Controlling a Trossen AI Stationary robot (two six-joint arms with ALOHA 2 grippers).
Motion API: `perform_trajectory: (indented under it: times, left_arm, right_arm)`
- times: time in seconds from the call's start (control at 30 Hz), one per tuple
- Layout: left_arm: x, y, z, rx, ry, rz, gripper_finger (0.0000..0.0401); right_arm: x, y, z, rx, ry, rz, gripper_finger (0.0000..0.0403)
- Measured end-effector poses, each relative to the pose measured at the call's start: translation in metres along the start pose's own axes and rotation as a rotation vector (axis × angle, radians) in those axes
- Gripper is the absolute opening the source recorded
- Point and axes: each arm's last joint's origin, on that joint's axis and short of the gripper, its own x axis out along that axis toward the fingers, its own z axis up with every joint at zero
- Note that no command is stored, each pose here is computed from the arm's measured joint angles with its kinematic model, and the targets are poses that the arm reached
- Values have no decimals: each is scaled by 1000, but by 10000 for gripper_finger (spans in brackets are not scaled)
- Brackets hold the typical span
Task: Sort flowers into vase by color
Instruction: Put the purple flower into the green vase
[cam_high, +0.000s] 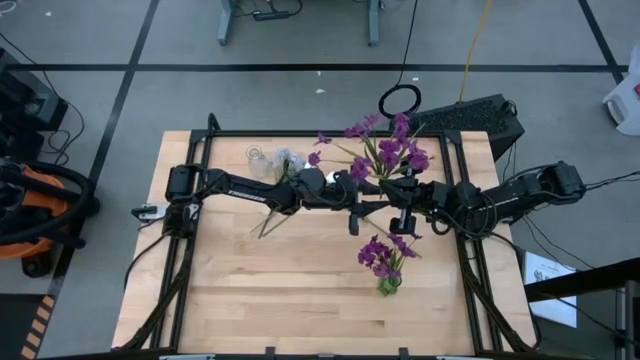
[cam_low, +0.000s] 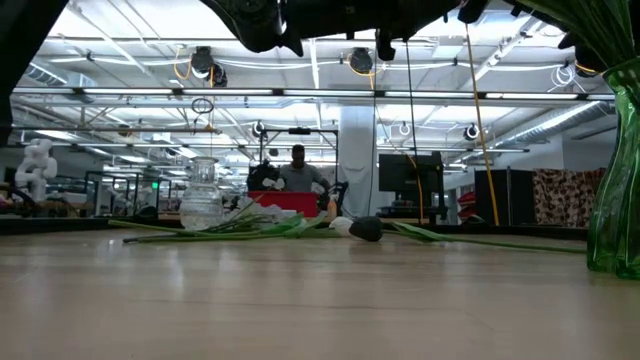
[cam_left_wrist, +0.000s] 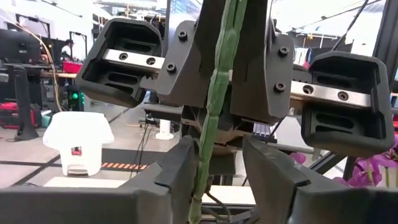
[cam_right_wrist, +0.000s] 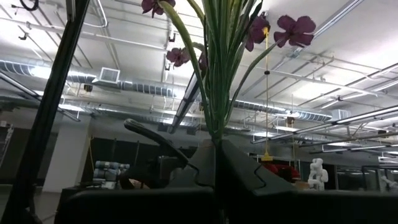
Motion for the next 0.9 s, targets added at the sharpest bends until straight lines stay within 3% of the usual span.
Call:
perform_trajectory:
  times: [0.3,0.9]
  left_arm:
    - [0,0,0,-34,0,-10,114]
    - [0,0,-3,-30,36,-8,113]
  right_arm:
    - [0,0,0,0,1,0,0]
    - [0,0,-1,-1,7,2,0]
